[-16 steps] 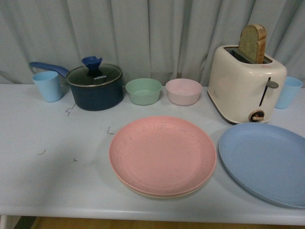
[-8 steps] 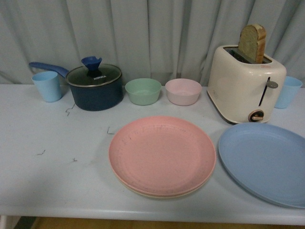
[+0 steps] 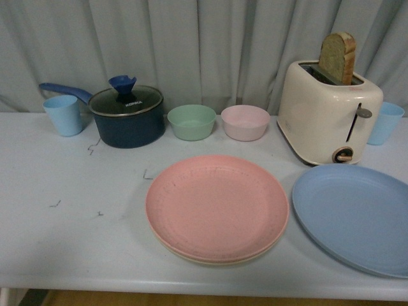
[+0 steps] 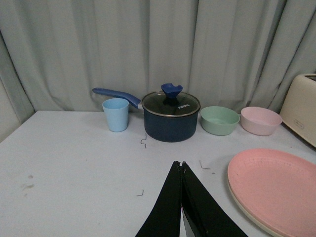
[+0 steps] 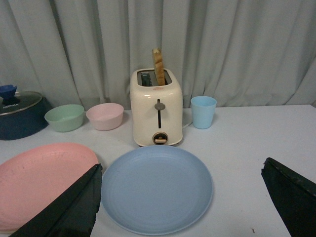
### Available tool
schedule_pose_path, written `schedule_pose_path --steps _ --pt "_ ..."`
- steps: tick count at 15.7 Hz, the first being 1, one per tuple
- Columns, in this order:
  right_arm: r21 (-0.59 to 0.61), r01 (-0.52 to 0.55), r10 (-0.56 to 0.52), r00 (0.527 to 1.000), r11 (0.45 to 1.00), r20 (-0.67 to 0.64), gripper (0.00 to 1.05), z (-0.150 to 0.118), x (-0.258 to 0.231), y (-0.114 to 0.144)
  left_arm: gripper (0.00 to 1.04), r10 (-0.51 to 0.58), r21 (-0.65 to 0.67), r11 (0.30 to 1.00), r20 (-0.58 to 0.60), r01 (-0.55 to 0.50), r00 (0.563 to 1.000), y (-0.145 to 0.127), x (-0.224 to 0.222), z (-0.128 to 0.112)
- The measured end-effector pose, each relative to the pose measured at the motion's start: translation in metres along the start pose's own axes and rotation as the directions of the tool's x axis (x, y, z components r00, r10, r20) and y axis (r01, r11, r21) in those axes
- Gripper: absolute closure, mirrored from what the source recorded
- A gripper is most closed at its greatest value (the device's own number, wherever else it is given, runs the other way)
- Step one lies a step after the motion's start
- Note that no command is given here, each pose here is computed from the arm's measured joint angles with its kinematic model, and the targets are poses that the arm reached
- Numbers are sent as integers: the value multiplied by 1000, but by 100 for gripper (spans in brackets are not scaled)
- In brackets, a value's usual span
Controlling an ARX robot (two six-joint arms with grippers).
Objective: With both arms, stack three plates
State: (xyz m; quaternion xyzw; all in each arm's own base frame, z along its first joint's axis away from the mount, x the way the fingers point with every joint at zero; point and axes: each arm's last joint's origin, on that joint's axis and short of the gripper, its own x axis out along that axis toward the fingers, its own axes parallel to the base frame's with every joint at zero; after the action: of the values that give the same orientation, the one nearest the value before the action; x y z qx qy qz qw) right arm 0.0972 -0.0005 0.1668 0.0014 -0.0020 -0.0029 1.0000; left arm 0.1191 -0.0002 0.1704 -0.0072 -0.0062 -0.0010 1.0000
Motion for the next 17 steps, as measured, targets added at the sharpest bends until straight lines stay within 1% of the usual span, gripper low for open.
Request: schedule_pose_path --steps 8,10,11,12,14,15,17 --pt "0 0 0 1000 1000 0 6 0 0 0 103 0 0 1000 0 0 1000 0 -11 0" --pt "0 0 0 1000 1000 0 6 0 0 0 103 -1 0 1000 -47 1 999 0 -20 -7" --pt "0 0 0 1000 1000 0 6 0 0 0 103 -1 0 1000 10 1 1000 0 -22 0" --pt "0 -1 1 1000 1000 1 6 0 0 0 103 0 0 1000 -19 0 1000 0 -22 -4" --pt "0 -1 1 1000 1000 -1 6 0 0 0 103 1 0 1000 -9 -1 1000 0 -22 -3" --pt "0 -1 1 1000 1000 0 6 0 0 0 100 1 0 1000 -12 -1 1000 0 -22 -4" --pt "0 -1 1 1000 1000 0 6 0 0 0 75 1 0 1000 -12 -1 1000 0 -22 -4"
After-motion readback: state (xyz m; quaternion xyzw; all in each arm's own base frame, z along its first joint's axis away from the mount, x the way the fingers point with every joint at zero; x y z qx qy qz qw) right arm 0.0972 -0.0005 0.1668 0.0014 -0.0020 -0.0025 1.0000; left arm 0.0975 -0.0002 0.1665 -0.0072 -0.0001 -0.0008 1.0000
